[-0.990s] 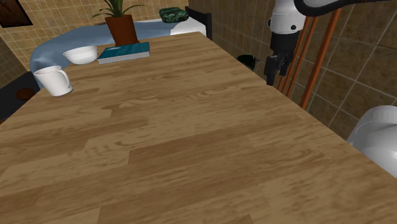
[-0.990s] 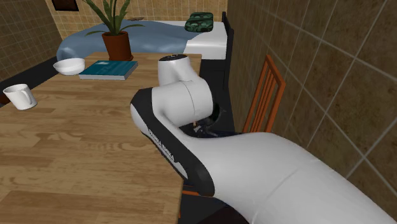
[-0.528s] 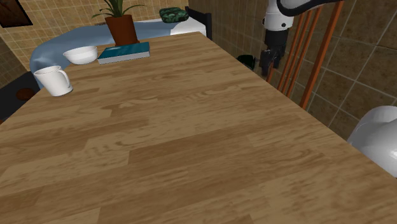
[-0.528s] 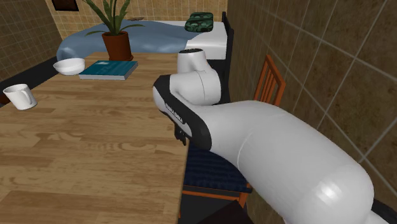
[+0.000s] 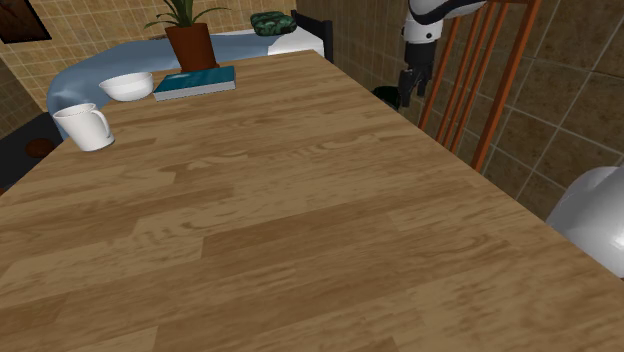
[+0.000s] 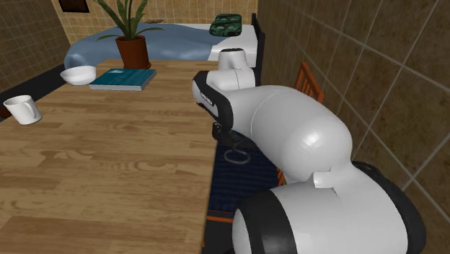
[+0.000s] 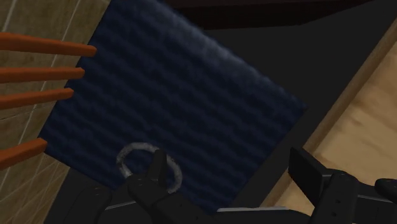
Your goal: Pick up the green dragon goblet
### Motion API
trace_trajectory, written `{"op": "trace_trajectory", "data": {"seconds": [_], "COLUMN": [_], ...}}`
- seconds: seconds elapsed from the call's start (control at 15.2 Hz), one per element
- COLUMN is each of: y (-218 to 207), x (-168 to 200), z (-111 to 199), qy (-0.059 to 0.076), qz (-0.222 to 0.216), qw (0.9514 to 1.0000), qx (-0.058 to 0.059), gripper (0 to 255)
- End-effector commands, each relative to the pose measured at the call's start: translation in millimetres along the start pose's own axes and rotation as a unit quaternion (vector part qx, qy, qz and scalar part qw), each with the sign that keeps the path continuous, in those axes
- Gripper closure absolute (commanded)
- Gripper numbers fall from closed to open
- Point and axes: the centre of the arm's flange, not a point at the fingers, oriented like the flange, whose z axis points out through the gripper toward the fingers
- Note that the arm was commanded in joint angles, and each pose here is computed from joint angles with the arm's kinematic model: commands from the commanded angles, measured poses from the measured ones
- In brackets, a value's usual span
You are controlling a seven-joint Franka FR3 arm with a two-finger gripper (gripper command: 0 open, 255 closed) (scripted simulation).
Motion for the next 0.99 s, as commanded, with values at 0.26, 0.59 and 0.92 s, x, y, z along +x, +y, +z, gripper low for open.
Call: {"op": "trace_trajectory", "data": {"seconds": [0.26, 0.59, 0.92], "y": [58.8, 107.0, 154.5], "x": [51.3, 96.1, 141.6], "z": [7.8, 13.6, 19.4], "qy": [0.002, 0.003, 0.005], "qz": [-0.009, -0.016, -0.023], "qw": [1.0, 0.9999, 0.9997], "qx": [0.001, 0.003, 0.004], "gripper": [0, 0, 0]}}
